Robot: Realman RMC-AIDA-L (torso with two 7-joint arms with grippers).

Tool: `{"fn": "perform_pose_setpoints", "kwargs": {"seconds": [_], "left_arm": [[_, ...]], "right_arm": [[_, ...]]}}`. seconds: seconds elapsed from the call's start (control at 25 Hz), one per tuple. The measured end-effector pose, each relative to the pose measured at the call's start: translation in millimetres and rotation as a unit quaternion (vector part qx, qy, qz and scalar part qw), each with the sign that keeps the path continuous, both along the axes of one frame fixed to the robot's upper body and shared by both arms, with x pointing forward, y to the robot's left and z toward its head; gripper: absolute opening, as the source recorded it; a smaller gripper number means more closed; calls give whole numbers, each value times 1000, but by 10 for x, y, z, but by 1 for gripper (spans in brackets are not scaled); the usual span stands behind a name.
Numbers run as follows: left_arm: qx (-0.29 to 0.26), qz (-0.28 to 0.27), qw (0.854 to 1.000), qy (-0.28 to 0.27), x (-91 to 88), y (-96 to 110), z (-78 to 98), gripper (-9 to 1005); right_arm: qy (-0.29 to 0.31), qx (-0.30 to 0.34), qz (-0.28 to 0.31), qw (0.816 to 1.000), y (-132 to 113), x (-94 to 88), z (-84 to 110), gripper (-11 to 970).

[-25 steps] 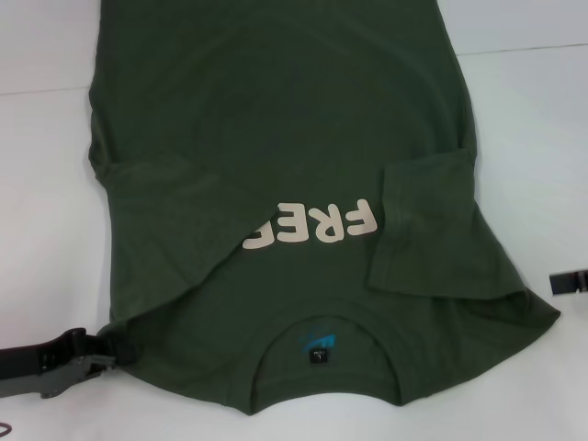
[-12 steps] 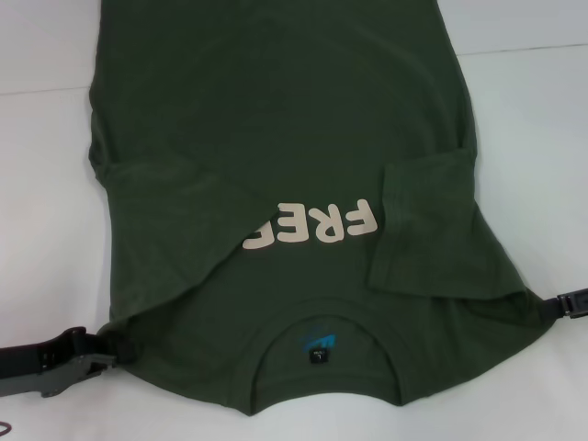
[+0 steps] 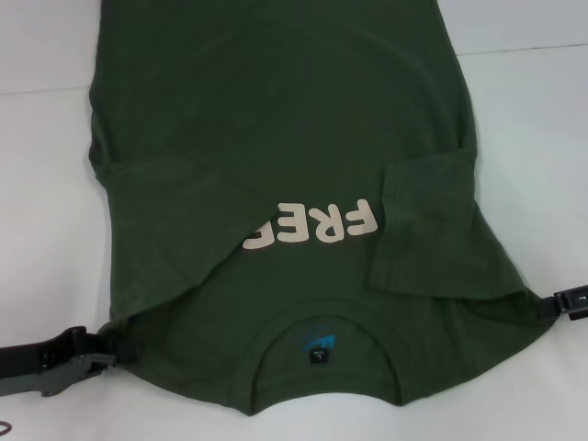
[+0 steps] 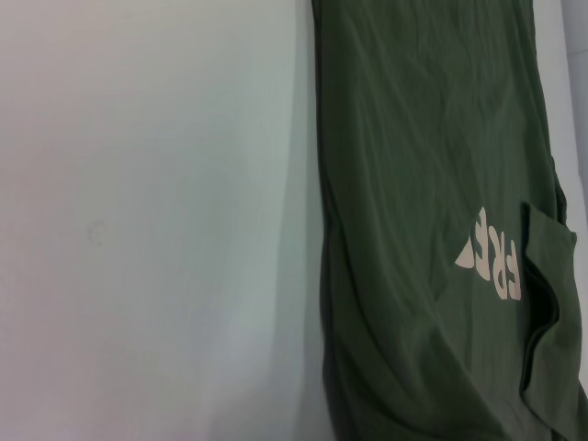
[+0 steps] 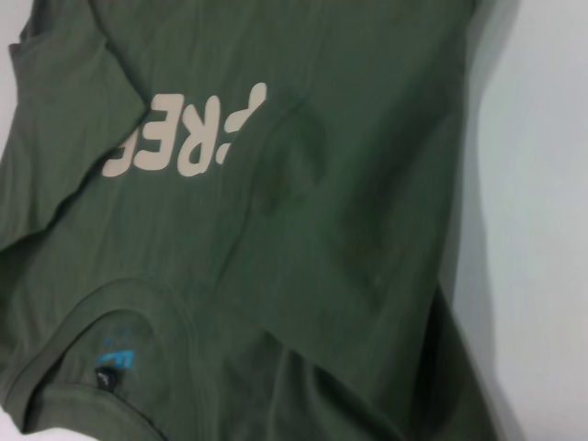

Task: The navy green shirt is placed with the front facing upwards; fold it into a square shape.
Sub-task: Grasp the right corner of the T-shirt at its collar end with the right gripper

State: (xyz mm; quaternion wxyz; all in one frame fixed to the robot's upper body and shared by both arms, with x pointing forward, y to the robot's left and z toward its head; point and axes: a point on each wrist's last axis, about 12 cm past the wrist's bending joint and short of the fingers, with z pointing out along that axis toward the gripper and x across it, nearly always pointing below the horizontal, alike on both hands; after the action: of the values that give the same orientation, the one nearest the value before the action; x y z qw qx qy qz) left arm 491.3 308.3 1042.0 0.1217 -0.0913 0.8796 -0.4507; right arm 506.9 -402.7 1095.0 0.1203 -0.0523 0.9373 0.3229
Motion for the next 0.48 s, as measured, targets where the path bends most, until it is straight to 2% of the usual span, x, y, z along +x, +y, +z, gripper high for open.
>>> {"fn": "perform_pose_setpoints", "kwargs": {"seconds": [0.48], "left_arm": [[2,-1,1000,0,-4,2,-4,21]], "right_arm": [[10,3,-1,1000,76,47,-63,893]]}}
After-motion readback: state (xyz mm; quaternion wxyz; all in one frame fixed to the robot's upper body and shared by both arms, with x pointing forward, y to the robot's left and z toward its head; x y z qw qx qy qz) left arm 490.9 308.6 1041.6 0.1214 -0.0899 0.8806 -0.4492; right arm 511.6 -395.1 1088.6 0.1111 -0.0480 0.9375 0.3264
